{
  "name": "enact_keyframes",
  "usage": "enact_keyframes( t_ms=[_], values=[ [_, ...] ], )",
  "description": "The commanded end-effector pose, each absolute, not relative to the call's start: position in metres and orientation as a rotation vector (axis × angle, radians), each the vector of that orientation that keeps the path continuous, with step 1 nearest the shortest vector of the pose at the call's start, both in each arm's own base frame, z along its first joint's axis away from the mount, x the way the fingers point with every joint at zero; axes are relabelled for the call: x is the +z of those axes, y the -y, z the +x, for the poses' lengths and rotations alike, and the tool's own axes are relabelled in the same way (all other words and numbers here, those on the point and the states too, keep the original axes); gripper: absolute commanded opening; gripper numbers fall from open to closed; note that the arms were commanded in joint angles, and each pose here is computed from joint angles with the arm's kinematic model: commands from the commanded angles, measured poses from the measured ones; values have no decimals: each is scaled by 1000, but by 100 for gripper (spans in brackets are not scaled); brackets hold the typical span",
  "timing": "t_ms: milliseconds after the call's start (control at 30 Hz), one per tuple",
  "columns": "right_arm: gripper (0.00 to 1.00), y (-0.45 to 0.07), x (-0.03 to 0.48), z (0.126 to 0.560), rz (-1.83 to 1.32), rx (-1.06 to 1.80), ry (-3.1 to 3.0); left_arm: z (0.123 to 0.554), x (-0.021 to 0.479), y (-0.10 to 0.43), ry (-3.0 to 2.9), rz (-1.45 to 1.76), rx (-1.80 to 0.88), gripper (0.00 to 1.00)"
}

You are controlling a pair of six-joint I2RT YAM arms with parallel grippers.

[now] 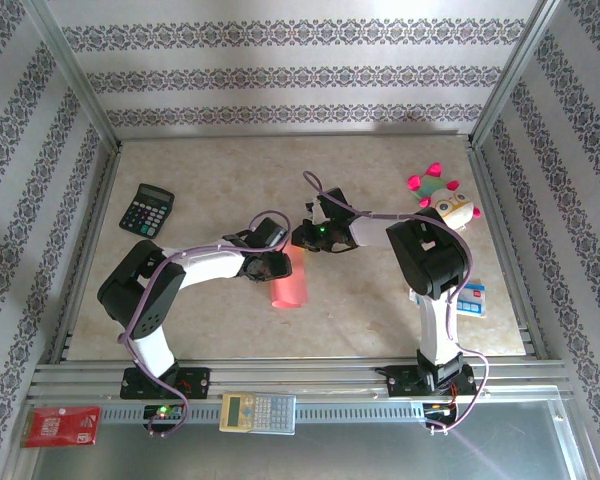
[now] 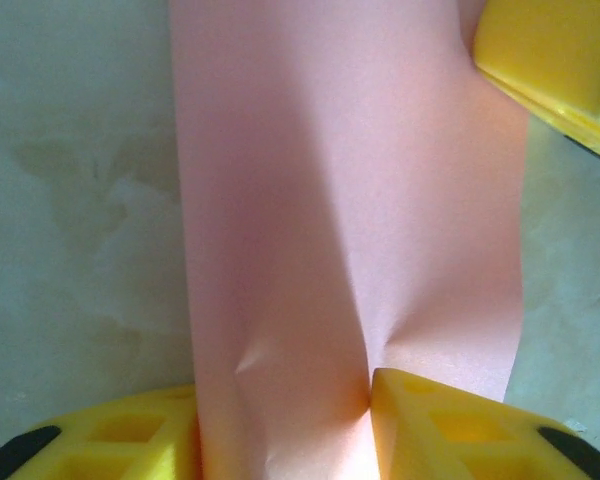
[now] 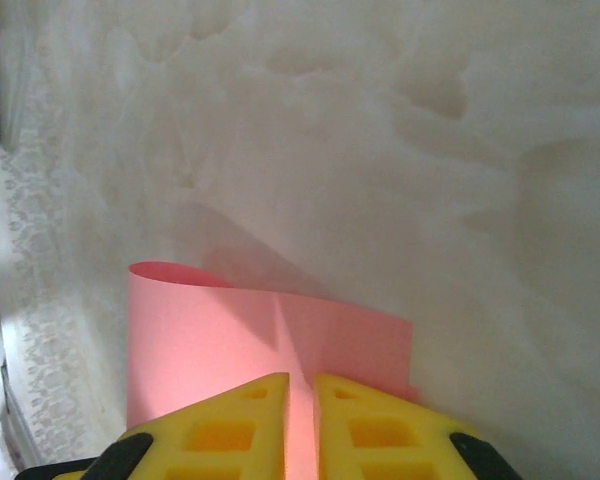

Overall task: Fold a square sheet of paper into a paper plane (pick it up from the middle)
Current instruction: Hold the square sheet of paper at the center of the table.

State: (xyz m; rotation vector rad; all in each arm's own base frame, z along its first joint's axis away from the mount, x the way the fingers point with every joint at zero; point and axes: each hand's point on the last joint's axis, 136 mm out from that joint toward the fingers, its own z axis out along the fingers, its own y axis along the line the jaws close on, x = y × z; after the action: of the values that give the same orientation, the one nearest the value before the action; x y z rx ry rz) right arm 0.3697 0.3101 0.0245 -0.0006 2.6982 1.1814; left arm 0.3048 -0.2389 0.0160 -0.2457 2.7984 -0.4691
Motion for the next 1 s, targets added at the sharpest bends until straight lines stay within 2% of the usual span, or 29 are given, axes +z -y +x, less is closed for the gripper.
enact_keyframes(
  t_ms=[0, 200, 600, 967],
  values=[
    [16, -318, 69, 376, -85, 1292, -2582, 348, -7, 225, -2653, -282, -394, 42],
    [17, -297, 97, 376, -69, 1298, -2525, 347, -9, 228, -2665, -261, -415, 39],
    [17, -267, 76, 360, 2, 1236, -2579, 341, -16, 231, -2707, -287, -505, 33],
    [17, -260, 67, 354, 18, 1224, -2601, 339, -18, 217, -2724, -258, -393, 41]
  ],
)
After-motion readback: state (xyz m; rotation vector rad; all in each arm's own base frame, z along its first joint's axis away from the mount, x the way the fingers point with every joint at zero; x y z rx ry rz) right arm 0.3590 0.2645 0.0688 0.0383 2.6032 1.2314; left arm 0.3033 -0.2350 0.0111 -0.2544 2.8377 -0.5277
